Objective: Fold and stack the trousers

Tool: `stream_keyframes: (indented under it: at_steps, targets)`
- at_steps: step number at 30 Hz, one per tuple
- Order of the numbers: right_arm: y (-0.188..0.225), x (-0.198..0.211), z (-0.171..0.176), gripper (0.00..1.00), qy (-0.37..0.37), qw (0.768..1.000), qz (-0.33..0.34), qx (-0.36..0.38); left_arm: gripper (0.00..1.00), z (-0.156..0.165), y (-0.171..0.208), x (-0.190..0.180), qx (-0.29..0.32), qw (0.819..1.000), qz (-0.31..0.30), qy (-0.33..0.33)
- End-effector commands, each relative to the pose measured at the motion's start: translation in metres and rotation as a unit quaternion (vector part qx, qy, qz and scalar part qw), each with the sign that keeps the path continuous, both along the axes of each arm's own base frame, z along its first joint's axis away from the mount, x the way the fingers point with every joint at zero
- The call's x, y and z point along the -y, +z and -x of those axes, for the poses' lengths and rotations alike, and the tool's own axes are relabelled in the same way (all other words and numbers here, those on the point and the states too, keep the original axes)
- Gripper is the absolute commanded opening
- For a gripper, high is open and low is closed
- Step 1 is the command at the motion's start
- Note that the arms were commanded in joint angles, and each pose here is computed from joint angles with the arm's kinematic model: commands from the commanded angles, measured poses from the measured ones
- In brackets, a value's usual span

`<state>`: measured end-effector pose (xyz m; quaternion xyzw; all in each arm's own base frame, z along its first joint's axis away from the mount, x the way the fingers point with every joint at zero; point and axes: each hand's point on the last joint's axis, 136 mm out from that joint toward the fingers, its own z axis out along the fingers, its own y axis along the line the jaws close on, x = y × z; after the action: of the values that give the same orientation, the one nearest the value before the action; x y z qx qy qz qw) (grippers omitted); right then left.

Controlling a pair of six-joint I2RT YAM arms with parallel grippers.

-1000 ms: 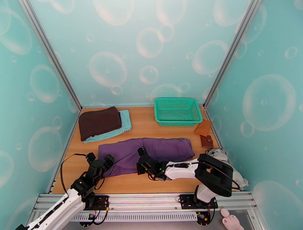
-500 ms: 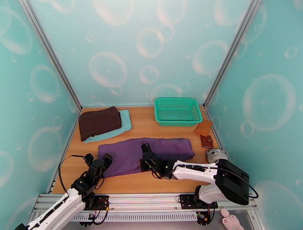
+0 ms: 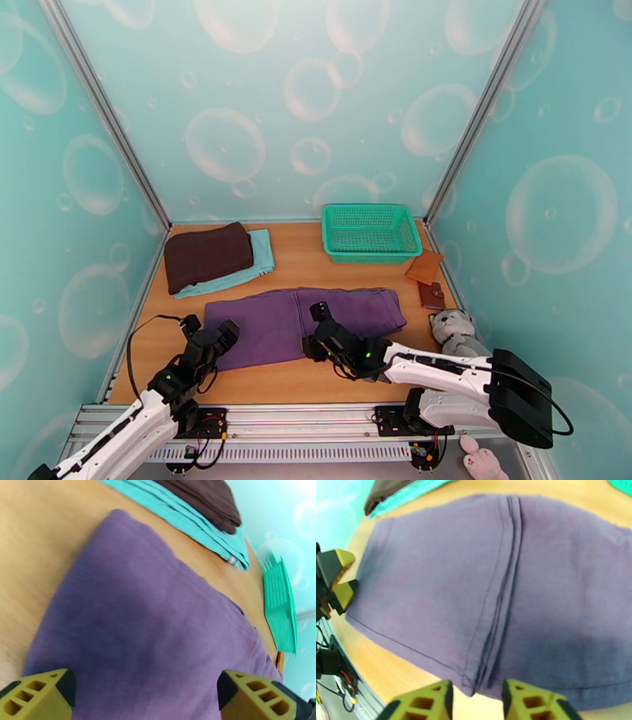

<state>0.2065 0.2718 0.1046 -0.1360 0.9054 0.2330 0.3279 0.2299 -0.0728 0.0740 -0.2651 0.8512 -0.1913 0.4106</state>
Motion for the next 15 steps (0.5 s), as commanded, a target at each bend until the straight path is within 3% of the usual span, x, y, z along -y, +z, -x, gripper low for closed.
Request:
stream_keyframes:
  at_steps: [1,6,9,15]
  targets:
    - [0.027,-0.010,-0.031,0.45,0.032,0.999,-0.018,0.040,0.99,-0.017,0.044,0.022,0.068,0.995,-0.013,-0.067]
    - [0.026,-0.024,-0.099,0.43,0.069,0.994,-0.069,0.049,0.99,-0.036,0.075,0.057,0.123,0.979,-0.026,-0.159]
    - [0.003,-0.038,-0.131,0.40,0.098,0.993,-0.042,0.045,0.99,-0.052,0.064,0.057,0.090,0.981,-0.046,-0.163]
    - [-0.020,-0.070,-0.146,0.35,0.129,0.988,-0.066,0.052,0.99,-0.069,0.021,0.053,0.031,0.984,-0.030,-0.172]
